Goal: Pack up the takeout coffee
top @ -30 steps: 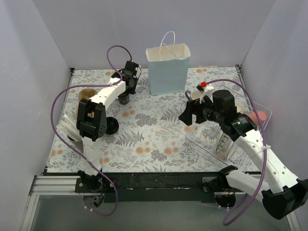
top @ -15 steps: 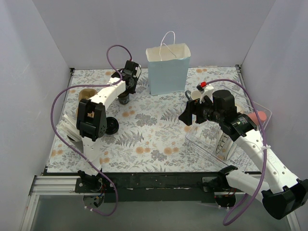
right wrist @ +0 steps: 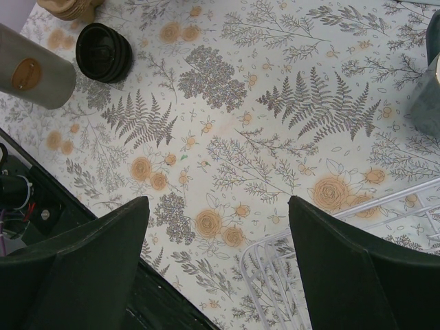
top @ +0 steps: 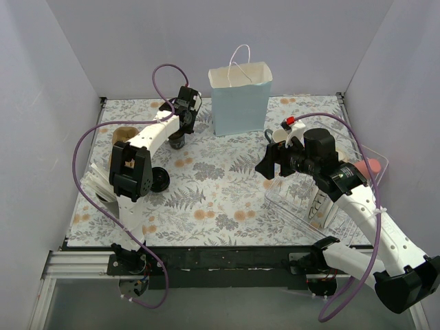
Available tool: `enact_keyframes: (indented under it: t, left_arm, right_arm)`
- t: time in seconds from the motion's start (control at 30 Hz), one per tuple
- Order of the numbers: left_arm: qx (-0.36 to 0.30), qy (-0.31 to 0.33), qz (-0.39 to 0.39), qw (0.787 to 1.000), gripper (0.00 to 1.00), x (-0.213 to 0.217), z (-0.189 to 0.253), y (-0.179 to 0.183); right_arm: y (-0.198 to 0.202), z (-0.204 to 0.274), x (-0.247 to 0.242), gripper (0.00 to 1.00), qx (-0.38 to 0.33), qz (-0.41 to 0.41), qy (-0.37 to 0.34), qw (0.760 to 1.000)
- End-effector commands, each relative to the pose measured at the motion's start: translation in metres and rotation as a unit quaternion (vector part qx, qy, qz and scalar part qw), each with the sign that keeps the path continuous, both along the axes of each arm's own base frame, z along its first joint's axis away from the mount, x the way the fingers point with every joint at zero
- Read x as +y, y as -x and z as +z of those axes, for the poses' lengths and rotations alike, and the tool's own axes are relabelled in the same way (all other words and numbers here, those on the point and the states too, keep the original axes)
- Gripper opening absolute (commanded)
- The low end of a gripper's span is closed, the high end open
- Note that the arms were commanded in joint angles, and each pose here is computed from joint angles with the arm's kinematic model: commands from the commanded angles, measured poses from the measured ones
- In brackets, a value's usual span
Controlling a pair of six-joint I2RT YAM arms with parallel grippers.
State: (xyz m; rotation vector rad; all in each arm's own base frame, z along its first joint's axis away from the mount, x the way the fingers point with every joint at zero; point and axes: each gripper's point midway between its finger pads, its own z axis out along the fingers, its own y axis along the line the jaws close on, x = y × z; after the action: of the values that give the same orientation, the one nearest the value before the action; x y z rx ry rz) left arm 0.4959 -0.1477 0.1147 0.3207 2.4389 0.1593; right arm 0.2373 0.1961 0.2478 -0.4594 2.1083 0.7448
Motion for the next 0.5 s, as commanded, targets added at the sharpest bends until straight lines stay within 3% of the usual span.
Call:
enact_keyframes:
  t: [0.0, 0.2, 0.47]
  left_arm:
    - [-0.043, 0.01, 0.003, 0.999, 0.2, -0.0019, 0.0389, -0.008]
    - [-0.042, 0.008, 0.004, 0.999, 0.22, -0.0014, 0.0371, -0.0082]
    - [-0.039, 0.005, 0.004, 0.999, 0.09, -0.0009, 0.0337, -0.0086]
  right_arm:
    - [-0.0038, 0.0193, 0.0007, 0.9, -0.029, 0.002, -0.013, 0.999]
    - [-0.0039, 0.0211, 0.0014, 0.9, -0.03, 0.002, -0.013, 0.999]
    - [-0.0042, 0.0203, 0.0011, 0.9, -0.029, 0.002, -0.012, 0.999]
